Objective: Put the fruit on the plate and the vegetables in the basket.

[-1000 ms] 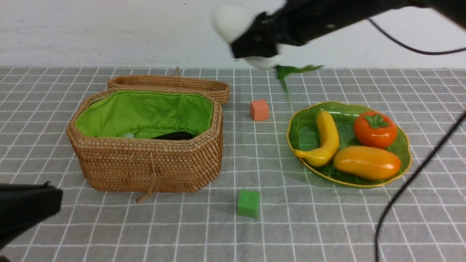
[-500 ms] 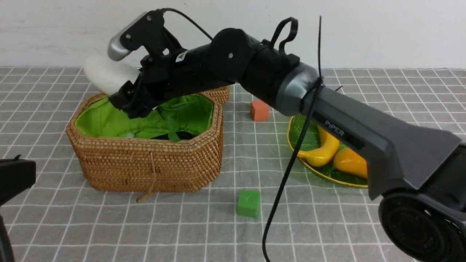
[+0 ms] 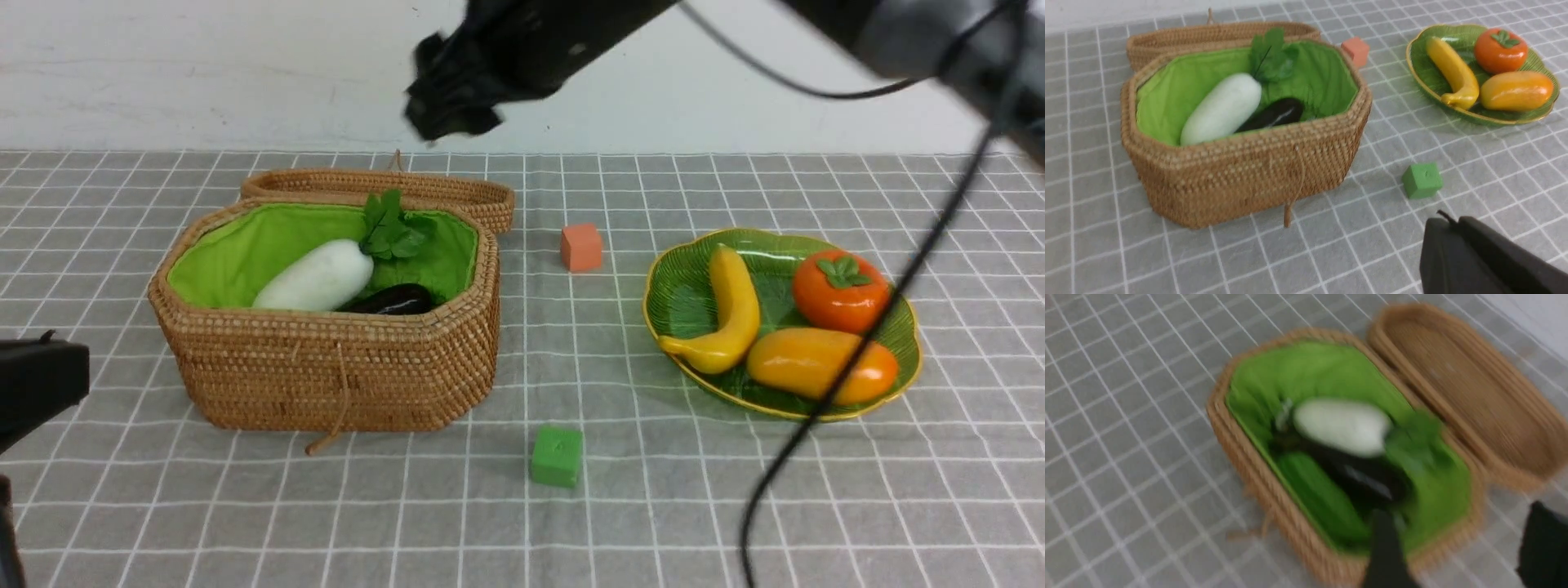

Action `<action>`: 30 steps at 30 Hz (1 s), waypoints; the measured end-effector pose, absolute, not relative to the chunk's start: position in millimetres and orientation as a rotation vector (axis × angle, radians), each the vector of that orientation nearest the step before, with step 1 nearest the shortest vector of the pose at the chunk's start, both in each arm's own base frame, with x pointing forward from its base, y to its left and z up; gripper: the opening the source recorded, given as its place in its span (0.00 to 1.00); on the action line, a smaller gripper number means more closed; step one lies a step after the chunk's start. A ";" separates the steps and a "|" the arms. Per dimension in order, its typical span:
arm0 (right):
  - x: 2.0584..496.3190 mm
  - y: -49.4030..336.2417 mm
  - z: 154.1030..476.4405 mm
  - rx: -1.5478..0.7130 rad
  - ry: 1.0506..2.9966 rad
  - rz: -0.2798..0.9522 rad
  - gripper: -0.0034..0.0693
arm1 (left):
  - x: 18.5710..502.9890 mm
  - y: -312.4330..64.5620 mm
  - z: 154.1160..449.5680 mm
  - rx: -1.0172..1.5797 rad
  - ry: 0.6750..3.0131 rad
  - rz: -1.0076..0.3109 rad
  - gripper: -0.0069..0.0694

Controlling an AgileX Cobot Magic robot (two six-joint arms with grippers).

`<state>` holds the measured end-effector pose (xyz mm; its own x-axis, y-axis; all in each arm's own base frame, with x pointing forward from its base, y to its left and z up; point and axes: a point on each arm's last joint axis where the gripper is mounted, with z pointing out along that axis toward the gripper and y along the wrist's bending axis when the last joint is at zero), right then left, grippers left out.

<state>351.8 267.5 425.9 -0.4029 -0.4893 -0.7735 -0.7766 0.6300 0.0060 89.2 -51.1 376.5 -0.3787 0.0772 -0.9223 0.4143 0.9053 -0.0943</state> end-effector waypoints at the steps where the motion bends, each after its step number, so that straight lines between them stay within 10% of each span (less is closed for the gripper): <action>1: 336.9 246.4 447.2 -0.952 2.118 0.437 0.43 | 89.0 -52.5 377.8 0.366 1.926 -0.392 0.11; 7: 292.9 187.2 495.2 -0.749 2.143 0.363 0.03 | 79.0 -57.3 373.8 0.431 1.841 -0.528 0.07; 15: 206.9 121.8 478.9 -0.572 2.295 0.297 0.03 | 47.7 -43.4 318.3 0.420 1.720 -0.741 0.07; 30: 64.0 38.1 335.0 -0.061 2.469 0.462 0.04 | 45.2 -41.7 245.9 0.415 1.602 -0.763 0.07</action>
<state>64.0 38.1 335.0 -0.8074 0.0649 -0.5864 -0.1516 0.9378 0.3125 45.2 -41.7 245.9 -0.1842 -0.1555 -0.9705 0.6553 0.7165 -0.2392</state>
